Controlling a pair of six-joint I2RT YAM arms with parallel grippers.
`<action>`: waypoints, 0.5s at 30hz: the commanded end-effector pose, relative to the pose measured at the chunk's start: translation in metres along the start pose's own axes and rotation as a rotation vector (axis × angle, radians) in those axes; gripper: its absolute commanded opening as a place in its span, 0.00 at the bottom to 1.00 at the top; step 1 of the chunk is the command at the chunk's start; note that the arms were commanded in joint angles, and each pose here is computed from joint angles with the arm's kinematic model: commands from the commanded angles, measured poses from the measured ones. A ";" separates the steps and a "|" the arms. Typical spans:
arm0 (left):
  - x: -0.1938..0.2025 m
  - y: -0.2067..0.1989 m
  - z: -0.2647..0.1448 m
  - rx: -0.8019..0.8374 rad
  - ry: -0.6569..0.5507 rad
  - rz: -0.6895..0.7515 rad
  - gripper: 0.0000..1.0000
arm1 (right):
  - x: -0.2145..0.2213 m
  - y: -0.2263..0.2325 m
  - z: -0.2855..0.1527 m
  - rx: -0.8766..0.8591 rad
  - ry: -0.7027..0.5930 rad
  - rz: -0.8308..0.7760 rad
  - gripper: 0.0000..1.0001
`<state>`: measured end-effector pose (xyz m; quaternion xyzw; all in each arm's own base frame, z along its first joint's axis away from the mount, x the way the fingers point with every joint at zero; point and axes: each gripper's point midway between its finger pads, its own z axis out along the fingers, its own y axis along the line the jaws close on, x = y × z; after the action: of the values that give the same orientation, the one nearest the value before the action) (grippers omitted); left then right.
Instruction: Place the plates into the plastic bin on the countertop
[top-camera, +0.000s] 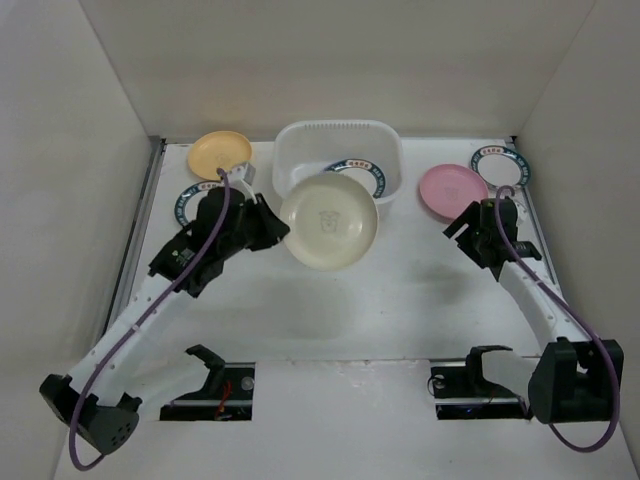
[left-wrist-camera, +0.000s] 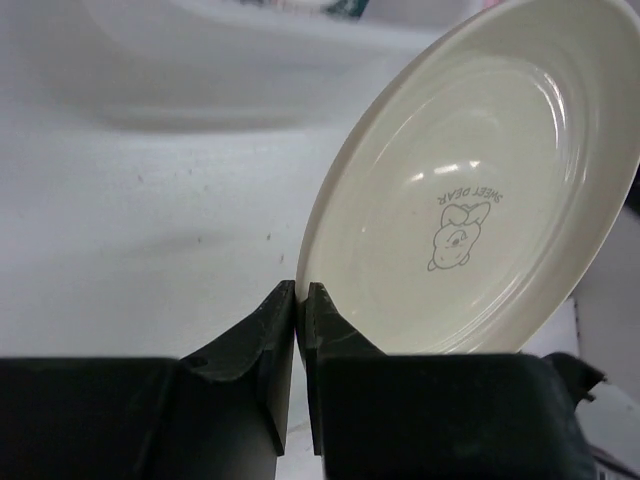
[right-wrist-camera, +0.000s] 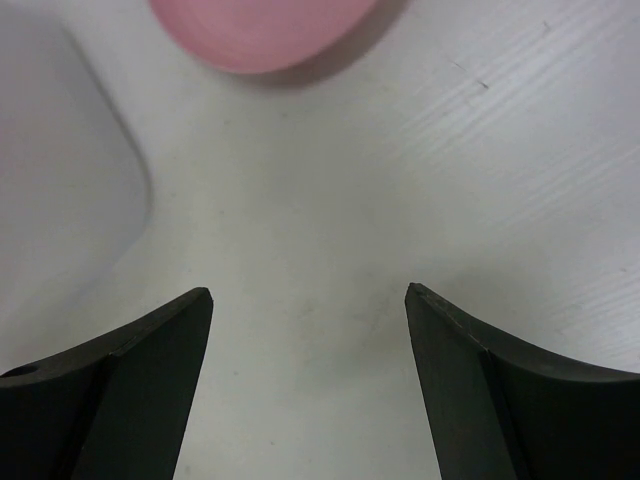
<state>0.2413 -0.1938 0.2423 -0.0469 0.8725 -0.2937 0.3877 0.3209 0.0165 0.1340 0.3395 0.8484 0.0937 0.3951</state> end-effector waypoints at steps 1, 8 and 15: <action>-0.048 -0.002 -0.022 -0.058 -0.059 0.030 0.06 | -0.011 -0.006 0.006 0.007 -0.054 0.080 0.83; -0.142 0.004 0.047 -0.106 -0.169 0.017 0.06 | -0.022 -0.030 0.015 0.060 -0.085 0.161 0.83; -0.185 0.026 0.140 -0.142 -0.129 -0.005 0.06 | -0.040 -0.040 0.010 0.062 -0.137 0.224 0.83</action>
<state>0.4470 -0.1752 0.2422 -0.1118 0.8868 -0.2047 0.3989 0.3183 -0.0351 0.1183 0.4404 0.8021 0.0733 0.3966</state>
